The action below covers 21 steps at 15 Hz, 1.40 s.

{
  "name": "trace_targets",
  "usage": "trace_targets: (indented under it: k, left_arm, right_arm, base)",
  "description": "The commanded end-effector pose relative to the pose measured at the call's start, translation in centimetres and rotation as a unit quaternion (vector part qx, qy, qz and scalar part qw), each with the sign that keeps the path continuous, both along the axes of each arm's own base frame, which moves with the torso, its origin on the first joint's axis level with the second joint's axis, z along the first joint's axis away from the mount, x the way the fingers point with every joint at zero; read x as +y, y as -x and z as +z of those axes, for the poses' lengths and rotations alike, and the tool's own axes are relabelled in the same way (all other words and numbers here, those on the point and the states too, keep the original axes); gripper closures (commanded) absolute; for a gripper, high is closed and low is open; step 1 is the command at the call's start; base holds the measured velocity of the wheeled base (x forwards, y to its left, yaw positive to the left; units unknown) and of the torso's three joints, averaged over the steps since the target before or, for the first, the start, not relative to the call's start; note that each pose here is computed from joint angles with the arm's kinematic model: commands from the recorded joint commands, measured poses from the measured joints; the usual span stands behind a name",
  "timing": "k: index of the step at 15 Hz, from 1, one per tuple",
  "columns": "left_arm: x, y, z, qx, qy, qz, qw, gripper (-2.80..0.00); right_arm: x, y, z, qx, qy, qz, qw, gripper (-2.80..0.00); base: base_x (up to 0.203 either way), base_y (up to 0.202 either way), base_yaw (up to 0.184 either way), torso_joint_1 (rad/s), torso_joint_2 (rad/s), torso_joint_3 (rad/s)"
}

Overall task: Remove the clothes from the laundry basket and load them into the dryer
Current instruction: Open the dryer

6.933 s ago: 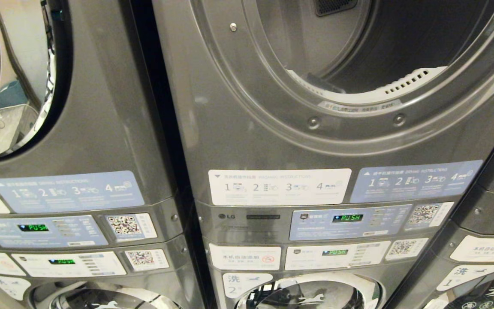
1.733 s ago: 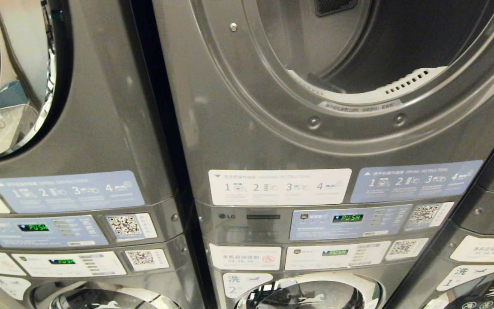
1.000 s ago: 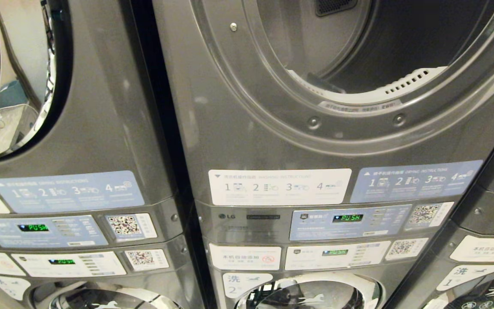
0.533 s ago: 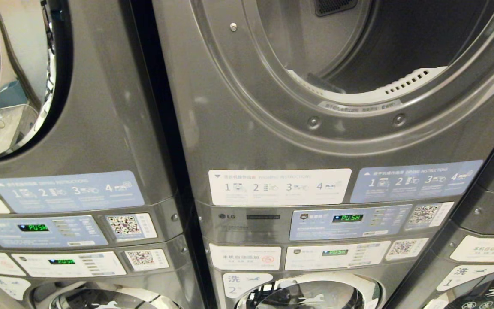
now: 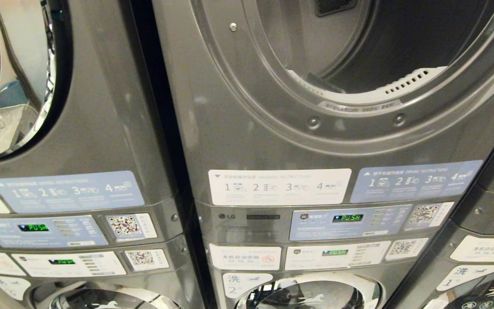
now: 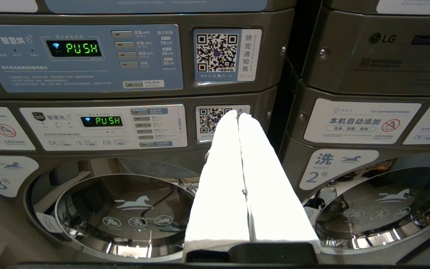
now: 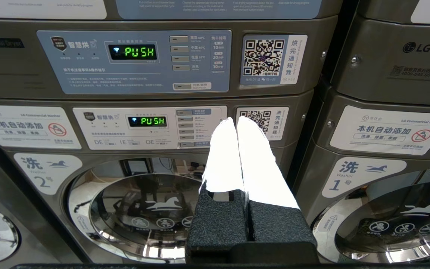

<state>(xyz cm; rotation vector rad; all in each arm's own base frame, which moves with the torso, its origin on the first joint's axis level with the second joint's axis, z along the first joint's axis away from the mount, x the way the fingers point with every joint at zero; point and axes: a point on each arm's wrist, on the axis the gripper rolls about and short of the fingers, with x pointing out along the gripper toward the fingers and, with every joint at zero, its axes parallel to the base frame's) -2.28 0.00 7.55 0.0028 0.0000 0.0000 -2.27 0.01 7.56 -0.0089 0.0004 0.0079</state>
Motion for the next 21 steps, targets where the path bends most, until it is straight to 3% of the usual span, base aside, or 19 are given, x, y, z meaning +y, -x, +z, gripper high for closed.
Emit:
trace_targets:
  k: [1, 21]
  left_arm:
    - [0.0, 0.0, 0.0, 0.0, 0.0, 0.0, 1.0, 0.0]
    - [0.0, 0.01, 0.0, -0.001, 0.001, 0.0, 1.0, 0.0]
  right_arm:
    - [0.0, 0.01, 0.0, -0.001, 0.0, 0.0, 1.0, 0.0]
    - [0.0, 0.01, 0.0, -0.001, 0.0, 0.0, 1.0, 0.0]
  base:
    - [0.0, 0.0, 0.0, 0.0, 0.0, 0.0]
    - [0.0, 0.0, 0.0, 0.0, 0.0, 0.0]
